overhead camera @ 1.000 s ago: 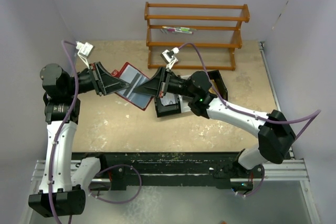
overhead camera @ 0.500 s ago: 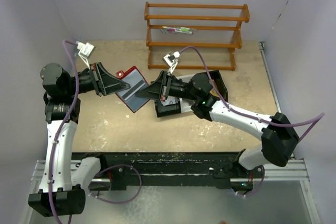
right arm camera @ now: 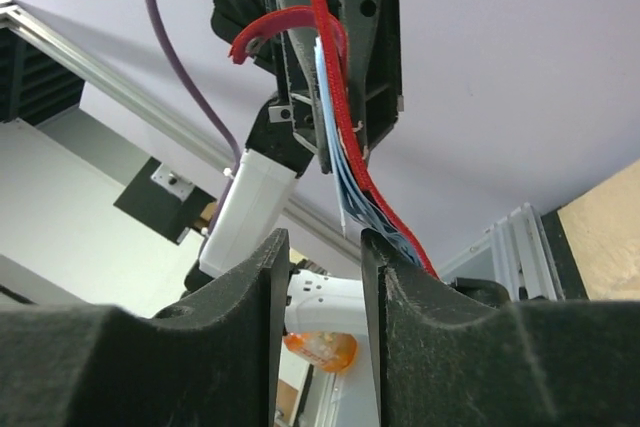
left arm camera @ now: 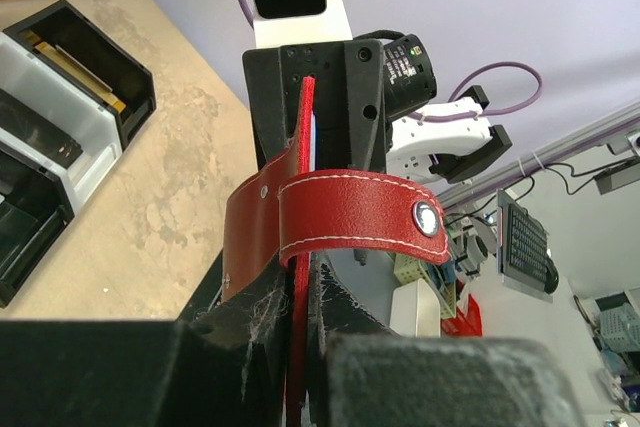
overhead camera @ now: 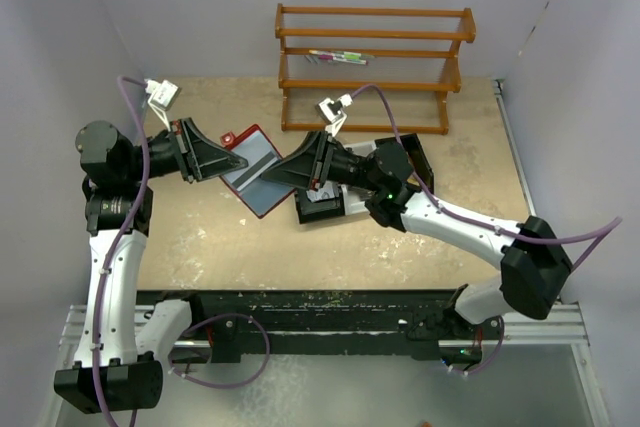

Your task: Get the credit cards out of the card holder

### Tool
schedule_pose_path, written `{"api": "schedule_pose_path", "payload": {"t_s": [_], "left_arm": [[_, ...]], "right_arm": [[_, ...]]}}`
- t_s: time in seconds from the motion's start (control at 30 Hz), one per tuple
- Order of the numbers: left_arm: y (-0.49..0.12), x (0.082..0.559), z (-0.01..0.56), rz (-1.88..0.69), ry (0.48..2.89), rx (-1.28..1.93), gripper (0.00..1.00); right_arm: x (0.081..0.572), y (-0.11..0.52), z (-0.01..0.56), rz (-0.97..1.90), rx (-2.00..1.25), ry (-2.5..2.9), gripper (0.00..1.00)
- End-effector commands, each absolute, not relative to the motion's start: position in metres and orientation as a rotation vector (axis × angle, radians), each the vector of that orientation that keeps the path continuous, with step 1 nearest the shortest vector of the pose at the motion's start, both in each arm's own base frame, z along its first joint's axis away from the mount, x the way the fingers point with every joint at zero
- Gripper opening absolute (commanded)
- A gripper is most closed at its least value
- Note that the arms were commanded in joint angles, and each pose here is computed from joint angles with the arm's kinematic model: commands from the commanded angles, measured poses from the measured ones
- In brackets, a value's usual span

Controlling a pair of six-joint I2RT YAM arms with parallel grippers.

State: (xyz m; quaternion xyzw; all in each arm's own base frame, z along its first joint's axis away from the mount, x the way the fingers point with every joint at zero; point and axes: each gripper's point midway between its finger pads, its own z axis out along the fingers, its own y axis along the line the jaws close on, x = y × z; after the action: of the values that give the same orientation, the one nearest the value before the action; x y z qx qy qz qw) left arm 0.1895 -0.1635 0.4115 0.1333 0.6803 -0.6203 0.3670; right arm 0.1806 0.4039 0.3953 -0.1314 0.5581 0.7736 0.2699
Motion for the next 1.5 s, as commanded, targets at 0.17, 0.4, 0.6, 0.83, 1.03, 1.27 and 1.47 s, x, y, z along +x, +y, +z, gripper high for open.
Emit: {"api": "schedule_pose_path", "payload": {"t_s": [0.17, 0.4, 0.6, 0.83, 1.03, 1.27, 1.47], "left_arm": [[-0.165, 0.18, 0.429, -1.563, 1.687, 0.4, 0.1], [-0.166, 0.178, 0.426, -1.562, 1.685, 0.414, 0.25], [-0.166, 0.176, 0.425, -1.572, 1.693, 0.415, 0.34], [-0.166, 0.181, 0.425, -1.588, 1.704, 0.388, 0.31], [-0.165, 0.183, 0.424, -1.598, 1.712, 0.373, 0.17], [-0.165, 0.183, 0.426, -1.605, 1.712, 0.363, 0.16], [-0.166, 0.181, 0.427, -1.606, 1.711, 0.367, 0.13]], "right_arm": [[0.18, 0.4, 0.426, 2.168, -0.308, 1.339, 0.36], [0.183, 0.406, 0.43, 2.192, -0.295, 1.313, 0.07], [0.182, 0.405, 0.428, 2.173, -0.308, 1.32, 0.0], [0.177, 0.404, 0.424, 2.146, -0.343, 1.331, 0.0], [0.17, 0.399, 0.409, 2.114, -0.368, 1.366, 0.0], [0.163, 0.393, 0.404, 2.106, -0.389, 1.37, 0.0], [0.162, 0.394, 0.403, 2.111, -0.396, 1.37, 0.0]]}}
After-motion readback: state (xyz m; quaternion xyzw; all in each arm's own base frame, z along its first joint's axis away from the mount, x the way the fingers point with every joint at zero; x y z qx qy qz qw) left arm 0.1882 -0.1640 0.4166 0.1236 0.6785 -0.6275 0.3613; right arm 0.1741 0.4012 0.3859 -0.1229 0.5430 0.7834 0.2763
